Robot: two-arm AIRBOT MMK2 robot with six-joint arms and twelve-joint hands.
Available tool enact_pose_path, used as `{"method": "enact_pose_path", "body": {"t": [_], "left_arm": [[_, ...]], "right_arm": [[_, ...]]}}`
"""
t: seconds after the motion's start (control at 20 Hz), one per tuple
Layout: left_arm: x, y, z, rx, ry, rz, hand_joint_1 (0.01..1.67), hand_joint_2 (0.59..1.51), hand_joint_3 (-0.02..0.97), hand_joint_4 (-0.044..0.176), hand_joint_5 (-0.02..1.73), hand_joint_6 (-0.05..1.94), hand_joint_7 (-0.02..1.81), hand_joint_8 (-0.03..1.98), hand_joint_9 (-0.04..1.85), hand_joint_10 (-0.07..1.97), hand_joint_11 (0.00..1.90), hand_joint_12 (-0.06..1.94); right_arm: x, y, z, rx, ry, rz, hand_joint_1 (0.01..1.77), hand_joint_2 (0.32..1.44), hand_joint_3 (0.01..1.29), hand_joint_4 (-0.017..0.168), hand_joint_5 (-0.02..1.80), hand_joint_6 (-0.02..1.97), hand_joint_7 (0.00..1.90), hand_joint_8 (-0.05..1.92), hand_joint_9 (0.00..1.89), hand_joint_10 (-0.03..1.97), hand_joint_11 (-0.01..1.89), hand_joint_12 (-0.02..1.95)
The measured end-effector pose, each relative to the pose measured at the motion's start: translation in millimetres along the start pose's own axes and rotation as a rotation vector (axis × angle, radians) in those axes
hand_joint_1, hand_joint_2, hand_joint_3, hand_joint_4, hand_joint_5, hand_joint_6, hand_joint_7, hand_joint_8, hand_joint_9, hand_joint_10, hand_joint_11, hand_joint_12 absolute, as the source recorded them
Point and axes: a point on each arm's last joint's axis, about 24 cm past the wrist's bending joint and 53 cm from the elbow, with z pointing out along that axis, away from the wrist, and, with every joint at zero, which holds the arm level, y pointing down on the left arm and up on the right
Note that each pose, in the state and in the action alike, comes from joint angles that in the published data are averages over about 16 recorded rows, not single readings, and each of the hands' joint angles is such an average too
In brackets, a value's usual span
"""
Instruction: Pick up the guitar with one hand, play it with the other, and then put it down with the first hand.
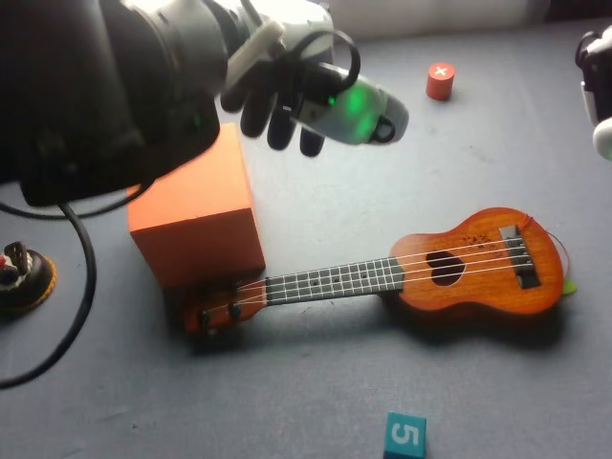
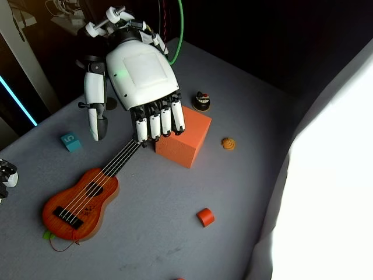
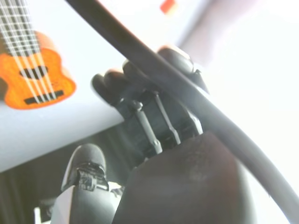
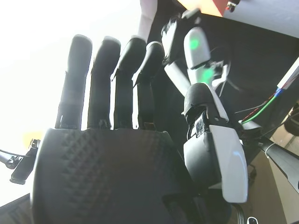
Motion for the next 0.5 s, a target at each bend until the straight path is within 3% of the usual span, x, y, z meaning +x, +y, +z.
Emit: {"method": "enact_pose_path", "body": {"t": [0.1,0.2,0.5], "left_arm": [[-7.4,-3.1,-4.9,0.010,0.003,0.016,0.04,1.242,0.016,0.000,0.90,0.75,0.92,1.14,0.82,1.45,0.54,1.85],[-13.6,-5.5,-8.9,0.020,0.005,0.033,0.04,1.256,0.016,0.001,0.91,0.88,0.93,1.27,0.85,1.56,0.59,1.87],[-20.6,-11.0,-15.8,0.050,0.014,0.060,0.04,1.275,0.017,0.001,0.86,1.03,0.93,1.32,0.86,1.60,0.61,1.90]], "right_arm": [[0,0,-0.1,0.000,0.000,-0.001,0.12,1.33,0.02,-0.006,0.52,1.30,0.65,1.35,0.51,1.71,0.43,1.86],[0,0,-0.3,-0.001,0.001,-0.002,0.13,1.34,0.02,-0.006,0.56,1.35,0.66,1.48,0.54,1.80,0.49,1.92],[0,1,-0.6,-0.001,0.001,-0.008,0.13,1.35,0.02,-0.006,0.59,1.42,0.69,1.55,0.57,1.84,0.57,1.92]]}}
